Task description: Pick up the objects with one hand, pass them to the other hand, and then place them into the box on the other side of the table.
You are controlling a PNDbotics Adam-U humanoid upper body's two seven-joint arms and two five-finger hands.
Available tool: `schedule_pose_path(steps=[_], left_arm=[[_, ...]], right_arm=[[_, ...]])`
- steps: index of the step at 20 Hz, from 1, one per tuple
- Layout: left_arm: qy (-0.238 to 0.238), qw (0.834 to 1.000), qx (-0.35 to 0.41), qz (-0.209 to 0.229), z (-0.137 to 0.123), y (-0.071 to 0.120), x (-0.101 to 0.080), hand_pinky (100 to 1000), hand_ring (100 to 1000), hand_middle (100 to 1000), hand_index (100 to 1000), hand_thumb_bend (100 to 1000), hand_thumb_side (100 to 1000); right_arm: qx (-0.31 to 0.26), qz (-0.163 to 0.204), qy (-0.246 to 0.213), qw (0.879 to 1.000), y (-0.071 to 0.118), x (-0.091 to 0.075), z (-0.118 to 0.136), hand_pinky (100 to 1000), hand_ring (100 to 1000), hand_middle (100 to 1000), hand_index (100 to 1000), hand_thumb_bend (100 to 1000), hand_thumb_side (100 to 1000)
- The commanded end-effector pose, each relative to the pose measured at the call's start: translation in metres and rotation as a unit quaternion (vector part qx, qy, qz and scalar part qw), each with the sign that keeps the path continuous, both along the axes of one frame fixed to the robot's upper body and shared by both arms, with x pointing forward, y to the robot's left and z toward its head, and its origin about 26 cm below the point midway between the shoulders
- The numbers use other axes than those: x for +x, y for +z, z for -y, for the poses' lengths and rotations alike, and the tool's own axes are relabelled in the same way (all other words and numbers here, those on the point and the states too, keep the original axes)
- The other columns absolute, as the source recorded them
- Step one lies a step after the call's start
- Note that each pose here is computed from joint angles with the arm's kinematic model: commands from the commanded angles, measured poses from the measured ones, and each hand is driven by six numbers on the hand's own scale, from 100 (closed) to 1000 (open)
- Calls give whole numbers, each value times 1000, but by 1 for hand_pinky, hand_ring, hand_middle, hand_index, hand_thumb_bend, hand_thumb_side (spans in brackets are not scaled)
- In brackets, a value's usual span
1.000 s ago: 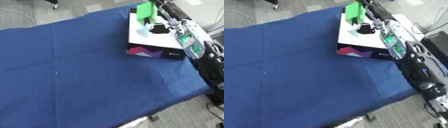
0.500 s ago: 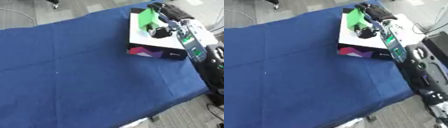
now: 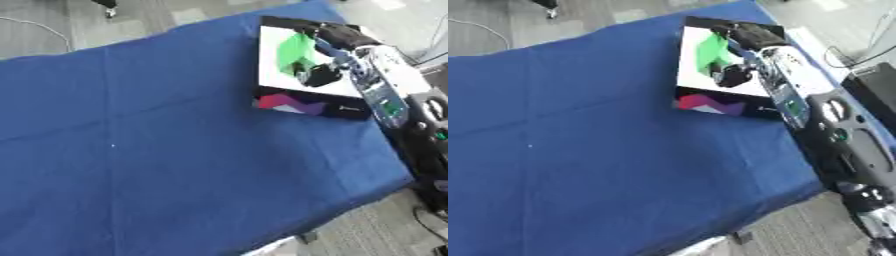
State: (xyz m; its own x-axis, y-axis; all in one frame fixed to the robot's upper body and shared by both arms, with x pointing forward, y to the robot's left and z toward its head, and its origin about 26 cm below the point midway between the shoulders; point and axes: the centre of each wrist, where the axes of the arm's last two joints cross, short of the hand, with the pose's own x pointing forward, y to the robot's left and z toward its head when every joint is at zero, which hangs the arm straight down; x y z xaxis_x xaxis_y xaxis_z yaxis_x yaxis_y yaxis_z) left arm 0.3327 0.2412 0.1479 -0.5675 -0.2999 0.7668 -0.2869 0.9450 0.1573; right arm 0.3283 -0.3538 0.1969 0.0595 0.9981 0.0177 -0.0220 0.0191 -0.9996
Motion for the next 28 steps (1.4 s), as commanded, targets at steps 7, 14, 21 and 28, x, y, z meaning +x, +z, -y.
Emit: schedule_pose_path(steps=[7, 14, 21, 28], left_arm=[[4, 1000, 8, 13, -4, 7, 0, 652, 533, 517, 728, 990, 604], [2, 1000, 8, 12, -4, 7, 0, 655, 528, 519, 729, 984, 603], [0, 1000, 8, 13, -4, 7, 0, 657, 530, 520, 731, 981, 602], [-1, 1000, 7, 13, -4, 7, 0, 657, 530, 520, 731, 977, 603]], right_arm=[[5, 22, -18, 1000, 8, 0, 5, 940, 1000, 946, 1000, 100, 761], [67, 81, -40, 994, 11, -2, 1, 740, 1000, 908, 1000, 100, 1000], [89, 103, -39, 990, 10, -2, 0, 741, 1000, 908, 1000, 100, 1000], [92, 102, -42, 990, 9, -2, 1, 746, 1000, 908, 1000, 100, 1000]])
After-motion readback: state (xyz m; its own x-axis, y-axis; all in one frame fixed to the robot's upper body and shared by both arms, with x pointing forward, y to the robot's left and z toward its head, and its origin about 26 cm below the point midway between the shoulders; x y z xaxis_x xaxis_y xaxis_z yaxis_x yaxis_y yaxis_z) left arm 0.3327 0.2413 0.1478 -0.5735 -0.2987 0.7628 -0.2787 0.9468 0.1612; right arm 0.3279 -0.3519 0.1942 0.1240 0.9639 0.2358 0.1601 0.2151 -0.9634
